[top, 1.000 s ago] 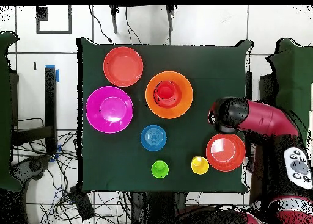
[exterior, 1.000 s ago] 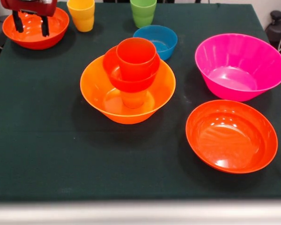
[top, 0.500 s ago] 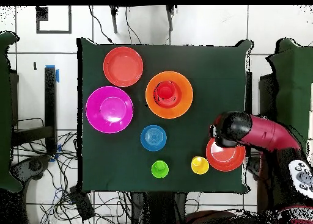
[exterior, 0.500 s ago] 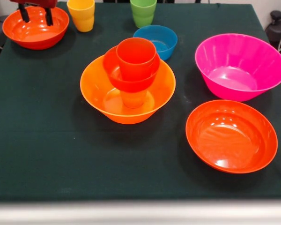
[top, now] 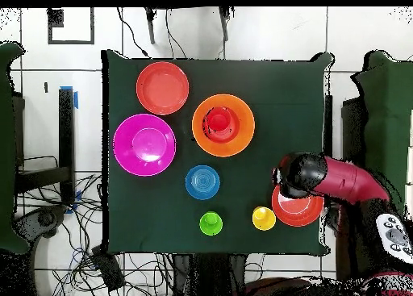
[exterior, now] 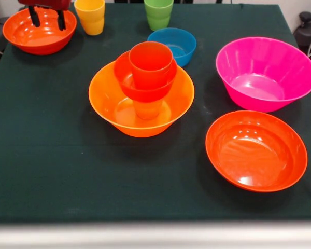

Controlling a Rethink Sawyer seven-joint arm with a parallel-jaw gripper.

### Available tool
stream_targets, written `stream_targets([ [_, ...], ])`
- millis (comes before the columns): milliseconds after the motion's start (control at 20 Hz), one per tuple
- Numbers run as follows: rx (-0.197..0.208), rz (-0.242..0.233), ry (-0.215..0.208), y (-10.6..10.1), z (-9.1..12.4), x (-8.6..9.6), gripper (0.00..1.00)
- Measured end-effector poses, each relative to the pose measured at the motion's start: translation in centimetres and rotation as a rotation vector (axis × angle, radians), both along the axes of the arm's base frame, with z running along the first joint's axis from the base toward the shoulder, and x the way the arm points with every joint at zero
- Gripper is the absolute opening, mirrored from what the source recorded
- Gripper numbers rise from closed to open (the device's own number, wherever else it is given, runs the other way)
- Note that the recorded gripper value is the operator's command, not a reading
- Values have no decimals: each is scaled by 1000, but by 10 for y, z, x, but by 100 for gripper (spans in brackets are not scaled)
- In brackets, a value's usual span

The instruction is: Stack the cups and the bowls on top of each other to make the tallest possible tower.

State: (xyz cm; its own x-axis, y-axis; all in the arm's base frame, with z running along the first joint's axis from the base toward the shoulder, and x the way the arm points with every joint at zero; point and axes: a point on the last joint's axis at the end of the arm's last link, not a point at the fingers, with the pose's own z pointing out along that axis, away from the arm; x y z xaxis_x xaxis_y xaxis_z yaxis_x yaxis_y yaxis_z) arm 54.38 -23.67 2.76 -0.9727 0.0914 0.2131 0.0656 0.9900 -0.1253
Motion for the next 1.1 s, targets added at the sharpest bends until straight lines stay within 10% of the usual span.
stream_targets([
  [1100,-8,18,-68,4,-17,1,100],
])
